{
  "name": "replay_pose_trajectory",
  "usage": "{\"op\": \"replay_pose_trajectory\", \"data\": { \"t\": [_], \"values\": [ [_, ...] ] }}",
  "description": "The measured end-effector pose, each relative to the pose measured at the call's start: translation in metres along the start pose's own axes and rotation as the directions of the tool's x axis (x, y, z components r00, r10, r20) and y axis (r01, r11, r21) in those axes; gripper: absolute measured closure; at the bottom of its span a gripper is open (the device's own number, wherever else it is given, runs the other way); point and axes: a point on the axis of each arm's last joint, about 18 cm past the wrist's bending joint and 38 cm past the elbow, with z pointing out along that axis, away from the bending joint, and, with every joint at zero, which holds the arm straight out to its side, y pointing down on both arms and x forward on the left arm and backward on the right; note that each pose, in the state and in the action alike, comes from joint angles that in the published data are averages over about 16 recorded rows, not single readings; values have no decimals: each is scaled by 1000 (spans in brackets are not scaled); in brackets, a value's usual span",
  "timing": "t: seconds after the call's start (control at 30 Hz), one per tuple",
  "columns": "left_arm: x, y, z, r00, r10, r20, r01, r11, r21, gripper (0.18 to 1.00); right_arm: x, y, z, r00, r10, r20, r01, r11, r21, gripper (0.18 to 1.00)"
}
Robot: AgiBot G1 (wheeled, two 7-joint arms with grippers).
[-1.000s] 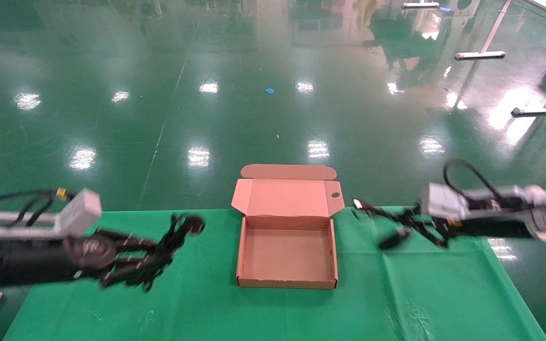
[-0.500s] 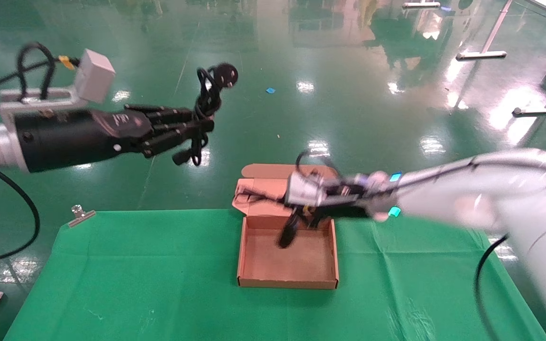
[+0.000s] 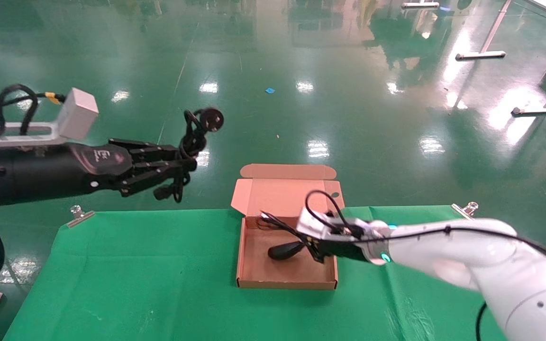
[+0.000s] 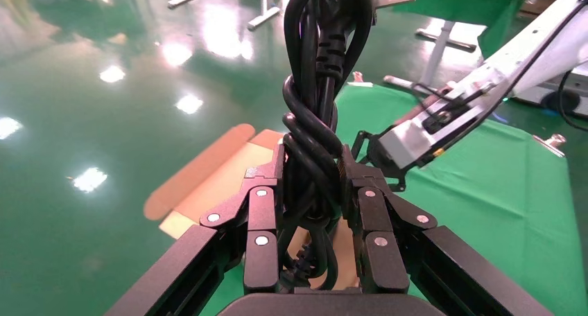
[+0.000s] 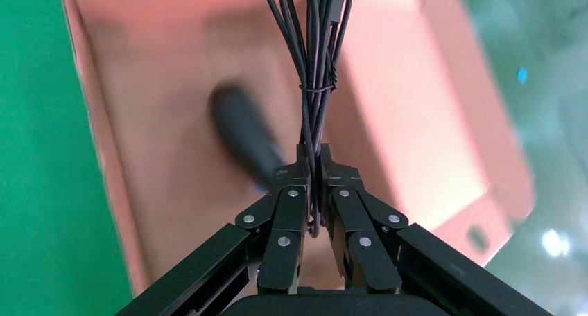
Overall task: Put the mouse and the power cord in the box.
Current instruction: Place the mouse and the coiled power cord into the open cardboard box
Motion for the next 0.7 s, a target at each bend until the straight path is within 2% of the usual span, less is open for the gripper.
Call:
{"op": "replay_pose_trajectory", "data": {
  "t": [0.2,0.37,0.53,0.7],
  "values": [
    [6,0,14,997,58,-46,-59,998,-37,851,-5,14,3,1000,18,-15,-19,999,-47,973],
    [11,-2,31,986,139,-88,-146,985,-90,851,-5,16,2,999,29,-17,-30,998,-54,961],
    [14,-3,57,964,231,-134,-250,955,-158,851,4,20,-3,999,37,-36,-39,998,-59,932],
    [21,-1,97,929,323,-181,-359,907,-222,851,28,29,-22,997,25,-78,-31,997,-69,877]
  ]
}}
